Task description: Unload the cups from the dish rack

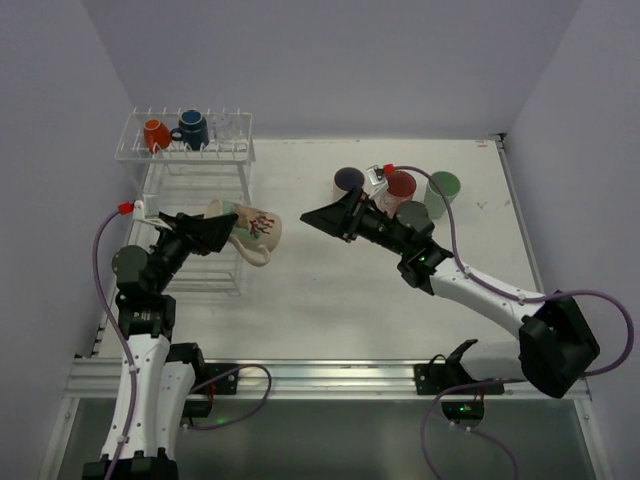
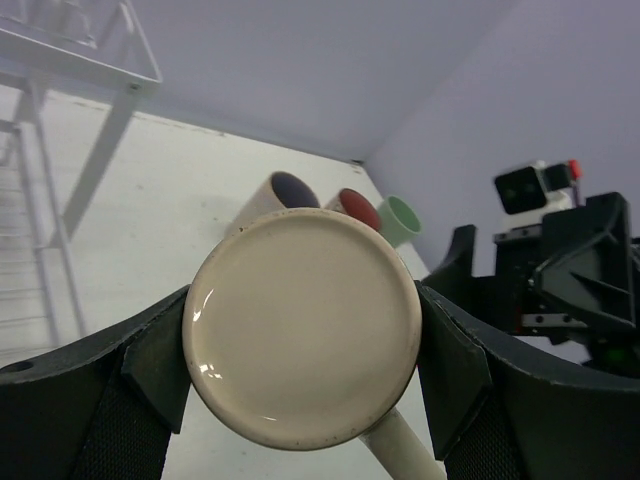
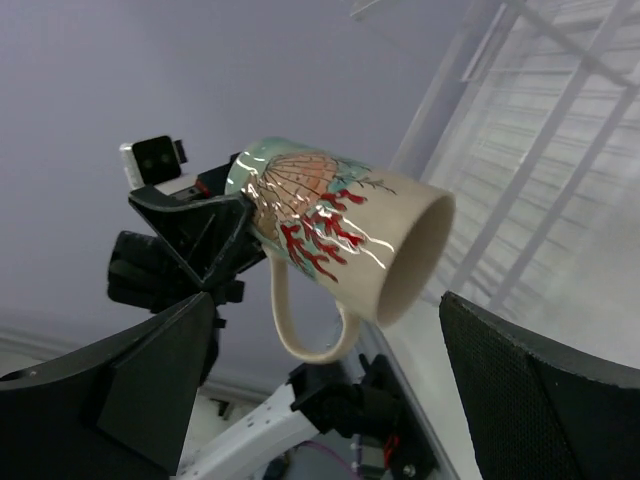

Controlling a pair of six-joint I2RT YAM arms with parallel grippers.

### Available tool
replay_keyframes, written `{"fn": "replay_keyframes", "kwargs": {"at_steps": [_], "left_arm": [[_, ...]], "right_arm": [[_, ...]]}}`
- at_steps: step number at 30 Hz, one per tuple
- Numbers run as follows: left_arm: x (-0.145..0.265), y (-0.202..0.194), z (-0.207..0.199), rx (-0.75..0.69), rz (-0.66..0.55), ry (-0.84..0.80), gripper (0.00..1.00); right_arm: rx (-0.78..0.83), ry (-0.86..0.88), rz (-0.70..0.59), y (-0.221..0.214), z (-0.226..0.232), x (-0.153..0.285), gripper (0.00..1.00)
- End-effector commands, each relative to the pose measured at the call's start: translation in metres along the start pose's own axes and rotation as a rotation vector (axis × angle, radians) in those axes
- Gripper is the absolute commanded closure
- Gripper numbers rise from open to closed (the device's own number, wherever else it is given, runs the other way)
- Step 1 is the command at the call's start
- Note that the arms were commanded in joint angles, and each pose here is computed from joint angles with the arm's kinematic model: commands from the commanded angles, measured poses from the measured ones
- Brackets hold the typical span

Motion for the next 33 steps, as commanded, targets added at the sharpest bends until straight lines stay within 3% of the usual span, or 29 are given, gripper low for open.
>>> {"fn": "replay_keyframes", "kwargs": {"at_steps": [1, 11, 18, 21, 24, 27, 28, 29, 31, 33], "left_arm": [[0.009, 0.029, -0.059, 0.005, -0.130, -0.334, 0.93], [0.006, 0.021, -0.076, 0.087, -0.158, -0.453, 0.93], [0.006, 0.011, -0.080, 0.115, -0.173, -0.480, 0.93], [0.003, 0.004, -0.080, 0.121, -0.160, -0.482, 0.93], [-0.001, -0.005, -0.078, 0.122, -0.143, -0.479, 0.90], [-0.002, -0.011, -0.075, 0.114, -0.130, -0.472, 0.71], [-0.003, -0.013, -0.074, 0.112, -0.122, -0.464, 0.53], [-0.003, -0.011, -0.074, 0.086, -0.126, -0.458, 0.43], [-0.006, -0.015, -0.068, 0.072, -0.087, -0.406, 0.21], [-0.009, -0.013, -0.065, 0.033, -0.054, -0.360, 0.12]], "right_arm": [[-0.101, 0.216, 0.047, -0.008, 0.036, -0.007, 0.03], [-0.193, 0.262, 0.102, -0.024, 0.033, -0.010, 0.05], [-0.249, 0.409, 0.158, -0.032, 0.061, -0.003, 0.14], [-0.291, 0.452, 0.160, -0.032, 0.067, -0.004, 0.24], [-0.322, 0.467, 0.158, -0.031, 0.068, -0.005, 0.44], [-0.316, 0.436, 0.128, -0.029, 0.064, -0.007, 0.71], [-0.294, 0.426, 0.114, -0.029, 0.063, -0.008, 0.77], [-0.278, 0.411, 0.104, -0.028, 0.061, -0.009, 0.86], [-0.225, 0.361, 0.089, -0.027, 0.059, -0.011, 0.94], [-0.187, 0.305, 0.080, -0.026, 0.056, -0.012, 1.00]]}}
Point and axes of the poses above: each gripper's point midway between its finger pads, its own x axis back along the fingers, its own z axis along the line the jaws close on, y = z × x, the point moved 5 cm from there along x, back along the fingers, and after that the axes turned 7 degrees about -x, right-handed, at the moved point
